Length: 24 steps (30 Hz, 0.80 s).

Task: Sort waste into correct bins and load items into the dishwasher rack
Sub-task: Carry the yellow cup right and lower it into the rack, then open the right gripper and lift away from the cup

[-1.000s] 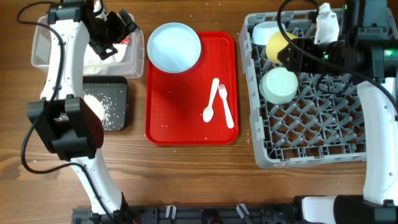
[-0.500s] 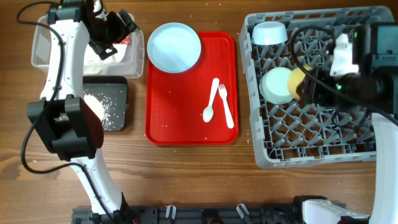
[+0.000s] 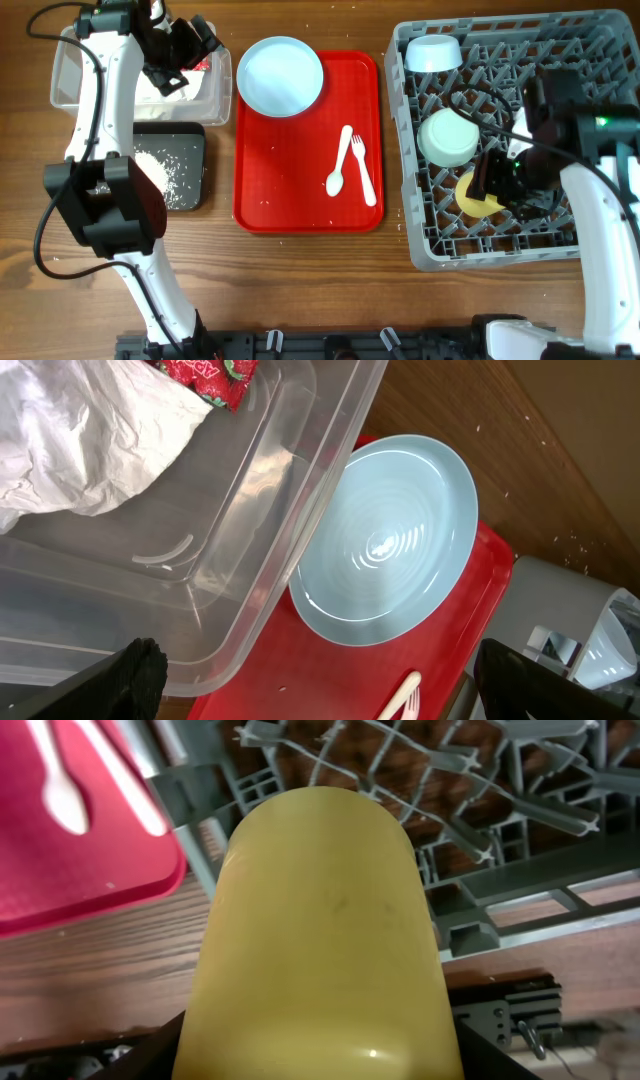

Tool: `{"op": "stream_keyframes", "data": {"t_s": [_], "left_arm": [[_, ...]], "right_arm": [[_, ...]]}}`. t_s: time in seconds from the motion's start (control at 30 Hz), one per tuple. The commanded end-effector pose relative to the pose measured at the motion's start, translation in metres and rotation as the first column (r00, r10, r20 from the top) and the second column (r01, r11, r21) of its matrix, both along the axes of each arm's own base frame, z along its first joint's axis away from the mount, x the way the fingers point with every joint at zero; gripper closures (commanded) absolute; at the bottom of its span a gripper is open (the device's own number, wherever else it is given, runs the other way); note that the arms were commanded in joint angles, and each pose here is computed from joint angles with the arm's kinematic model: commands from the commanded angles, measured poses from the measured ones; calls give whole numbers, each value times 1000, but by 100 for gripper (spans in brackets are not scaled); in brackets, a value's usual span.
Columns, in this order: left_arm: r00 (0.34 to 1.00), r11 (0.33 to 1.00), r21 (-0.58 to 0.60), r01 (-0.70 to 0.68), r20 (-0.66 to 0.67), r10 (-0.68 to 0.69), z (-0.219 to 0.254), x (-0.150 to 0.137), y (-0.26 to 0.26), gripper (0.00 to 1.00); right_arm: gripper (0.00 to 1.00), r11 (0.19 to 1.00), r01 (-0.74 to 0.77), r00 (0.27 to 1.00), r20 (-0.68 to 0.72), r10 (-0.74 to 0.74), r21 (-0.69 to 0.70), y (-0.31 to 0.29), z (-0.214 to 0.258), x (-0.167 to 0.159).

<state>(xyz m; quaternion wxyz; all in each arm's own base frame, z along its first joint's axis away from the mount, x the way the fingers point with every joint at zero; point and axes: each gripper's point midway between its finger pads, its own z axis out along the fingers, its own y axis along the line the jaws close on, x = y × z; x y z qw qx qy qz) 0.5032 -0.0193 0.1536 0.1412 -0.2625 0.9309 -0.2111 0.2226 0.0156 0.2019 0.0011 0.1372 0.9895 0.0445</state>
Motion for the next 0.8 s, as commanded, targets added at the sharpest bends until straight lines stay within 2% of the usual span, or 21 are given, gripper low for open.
{"op": "stream_keyframes", "data": {"t_s": [0.0,0.1,0.3,0.37,0.43,0.47,0.5,0.53,0.6,0.67,0.7,0.73,0.77], "left_arm": [[1000,1000,11,-11,21,10,9,2,2,0],[1000,1000,11,-11,21,10,9,2,2,0],[1000,1000,11,-11,22,10,9,2,2,0],[1000,1000,11,-11,22,10,9,2,2,0],[1000,1000,11,-11,22,10,9,2,2,0],[1000,1000,11,-11,21,10,9,2,2,0],[1000,1000,11,-11,22,10,9,2,2,0],[1000,1000,11,-11,22,10,9,2,2,0],[1000,1000,11,-11,22,10,9,2,2,0],[1000,1000,11,-11,22,10,9,2,2,0],[1000,1000,11,-11,22,10,9,2,2,0],[1000,1000,11,-11,21,10,9,2,2,0],[1000,1000,11,-11,22,10,9,2,2,0]], "right_arm": [[56,998,23,996,-82,-28,-61,-10,-19,6],[56,997,22,987,-160,-34,-78,-12,-49,26],[56,997,30,970,-238,-45,-66,-25,-77,36],[48,998,21,971,-235,-34,-58,-24,-77,37],[47,998,21,971,-237,-34,-58,-24,-78,36],[44,998,20,971,-238,-33,-57,-24,-81,36],[25,998,20,969,-243,-34,-57,-23,-85,34],[18,998,20,968,-249,-34,-56,-23,-88,33],[18,999,25,971,-237,-35,-45,-21,-87,35],[21,999,36,986,-164,-36,-3,-15,-73,53],[21,999,35,997,-73,-33,29,-10,-47,74],[21,999,-33,997,66,30,42,-3,-5,99],[21,992,-110,968,234,91,67,16,39,124]]}}
